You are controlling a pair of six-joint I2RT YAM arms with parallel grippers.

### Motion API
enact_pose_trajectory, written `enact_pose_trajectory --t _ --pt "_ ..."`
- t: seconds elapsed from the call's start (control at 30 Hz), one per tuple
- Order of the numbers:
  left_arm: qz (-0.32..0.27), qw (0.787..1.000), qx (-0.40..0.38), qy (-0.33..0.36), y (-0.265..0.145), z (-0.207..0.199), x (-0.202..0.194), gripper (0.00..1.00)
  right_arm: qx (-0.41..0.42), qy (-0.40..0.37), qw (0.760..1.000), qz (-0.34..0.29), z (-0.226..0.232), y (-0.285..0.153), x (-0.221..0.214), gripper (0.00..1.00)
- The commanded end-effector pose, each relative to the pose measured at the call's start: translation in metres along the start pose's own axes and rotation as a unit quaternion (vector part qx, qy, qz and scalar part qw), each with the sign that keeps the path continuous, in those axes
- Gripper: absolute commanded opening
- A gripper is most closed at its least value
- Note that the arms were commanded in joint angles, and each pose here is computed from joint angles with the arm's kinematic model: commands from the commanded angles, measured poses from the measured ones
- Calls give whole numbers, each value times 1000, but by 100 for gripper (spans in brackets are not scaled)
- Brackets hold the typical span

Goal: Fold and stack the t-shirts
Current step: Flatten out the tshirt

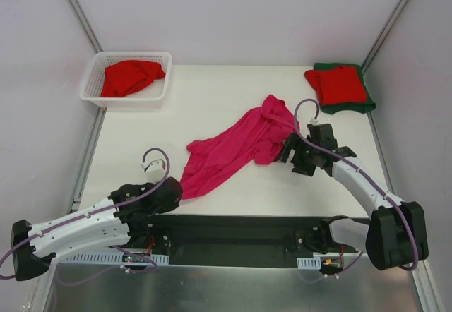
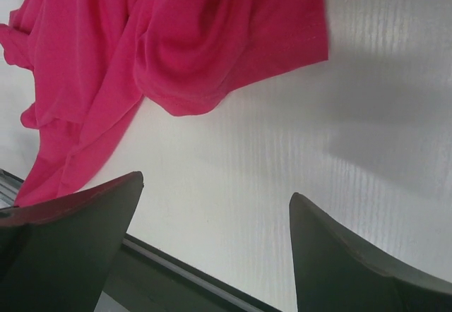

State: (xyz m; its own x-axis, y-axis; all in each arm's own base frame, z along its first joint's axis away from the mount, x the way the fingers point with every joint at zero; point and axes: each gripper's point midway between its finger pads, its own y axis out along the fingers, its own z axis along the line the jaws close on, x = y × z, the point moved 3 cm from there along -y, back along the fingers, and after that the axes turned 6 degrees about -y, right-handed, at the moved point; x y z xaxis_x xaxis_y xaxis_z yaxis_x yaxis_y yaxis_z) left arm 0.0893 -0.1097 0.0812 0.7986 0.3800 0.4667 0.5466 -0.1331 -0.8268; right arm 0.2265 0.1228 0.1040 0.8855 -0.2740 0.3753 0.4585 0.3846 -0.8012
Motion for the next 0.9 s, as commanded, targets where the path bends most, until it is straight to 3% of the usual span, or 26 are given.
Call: enact_pose_trajectory --t 0.0,0.63,0.73,0.87 --pt "-14 1000 -14 5 -6 -8 8 0 27 26 999 -8 1 9 9 88" --pt "-16 1000 -13 5 -6 -8 9 0 -32 -23 999 -24 -42 45 53 81" --pt "-16 1000 -11 6 -6 -7 8 0 -30 -23 999 -29 -43 48 60 79" --pt "-16 1000 -11 6 -5 -6 8 0 -17 -21 999 -24 -41 55 61 67"
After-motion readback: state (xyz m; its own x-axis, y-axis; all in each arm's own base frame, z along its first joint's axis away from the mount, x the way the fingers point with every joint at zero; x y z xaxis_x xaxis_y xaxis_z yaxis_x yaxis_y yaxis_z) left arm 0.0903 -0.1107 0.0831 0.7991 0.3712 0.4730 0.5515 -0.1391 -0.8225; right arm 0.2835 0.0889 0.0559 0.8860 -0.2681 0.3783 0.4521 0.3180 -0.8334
